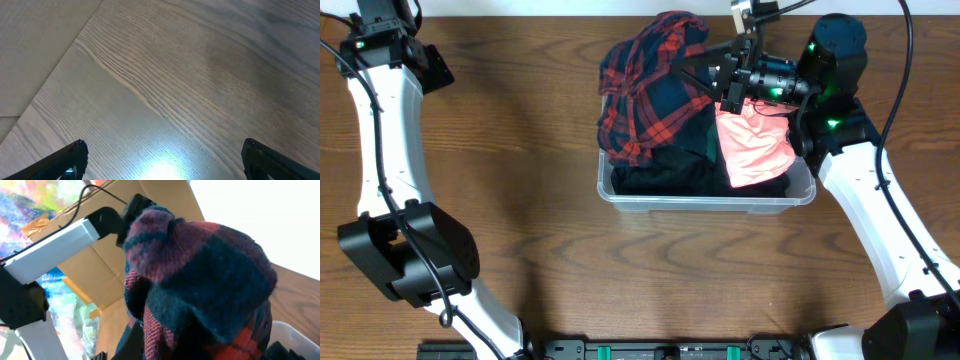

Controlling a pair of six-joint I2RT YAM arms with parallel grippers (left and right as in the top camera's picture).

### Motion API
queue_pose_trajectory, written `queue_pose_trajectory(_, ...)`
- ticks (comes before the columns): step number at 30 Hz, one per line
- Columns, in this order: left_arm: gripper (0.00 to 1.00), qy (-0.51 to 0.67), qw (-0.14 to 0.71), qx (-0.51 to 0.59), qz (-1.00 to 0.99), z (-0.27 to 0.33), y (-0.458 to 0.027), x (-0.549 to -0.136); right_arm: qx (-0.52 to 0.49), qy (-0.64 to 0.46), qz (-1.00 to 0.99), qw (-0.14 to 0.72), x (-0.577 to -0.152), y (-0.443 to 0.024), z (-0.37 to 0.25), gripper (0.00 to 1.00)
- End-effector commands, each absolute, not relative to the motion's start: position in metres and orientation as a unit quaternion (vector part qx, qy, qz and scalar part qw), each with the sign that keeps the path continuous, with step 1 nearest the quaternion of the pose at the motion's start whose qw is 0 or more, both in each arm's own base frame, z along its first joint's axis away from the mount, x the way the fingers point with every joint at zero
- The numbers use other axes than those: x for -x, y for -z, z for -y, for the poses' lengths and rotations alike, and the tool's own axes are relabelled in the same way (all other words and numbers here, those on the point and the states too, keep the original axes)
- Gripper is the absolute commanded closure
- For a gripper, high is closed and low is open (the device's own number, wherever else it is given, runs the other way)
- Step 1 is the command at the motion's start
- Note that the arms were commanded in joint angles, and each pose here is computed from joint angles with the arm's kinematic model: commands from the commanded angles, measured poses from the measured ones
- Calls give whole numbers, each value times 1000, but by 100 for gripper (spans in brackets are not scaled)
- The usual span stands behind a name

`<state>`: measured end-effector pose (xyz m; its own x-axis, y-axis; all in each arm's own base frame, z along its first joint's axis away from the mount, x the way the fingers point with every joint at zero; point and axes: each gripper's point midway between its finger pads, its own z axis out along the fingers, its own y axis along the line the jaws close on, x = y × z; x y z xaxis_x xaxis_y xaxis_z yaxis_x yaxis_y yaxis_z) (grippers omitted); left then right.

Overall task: Pack container
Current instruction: 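Lower the plaid shirt into the container's left side with the right gripper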

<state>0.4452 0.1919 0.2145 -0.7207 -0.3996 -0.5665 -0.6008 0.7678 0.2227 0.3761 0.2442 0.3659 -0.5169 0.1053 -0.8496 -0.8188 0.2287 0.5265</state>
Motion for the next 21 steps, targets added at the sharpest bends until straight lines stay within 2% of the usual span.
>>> queue_pose_trajectory(1, 2, -206, 248, 279, -905, -195, -213, -444, 263, -555, -666, 423, -376, -374, -248, 99)
queue_pose_trajectory(21, 2, -206, 248, 279, -905, -195, -213, -444, 246, -541, -694, 406, -379, -356, -249, 99)
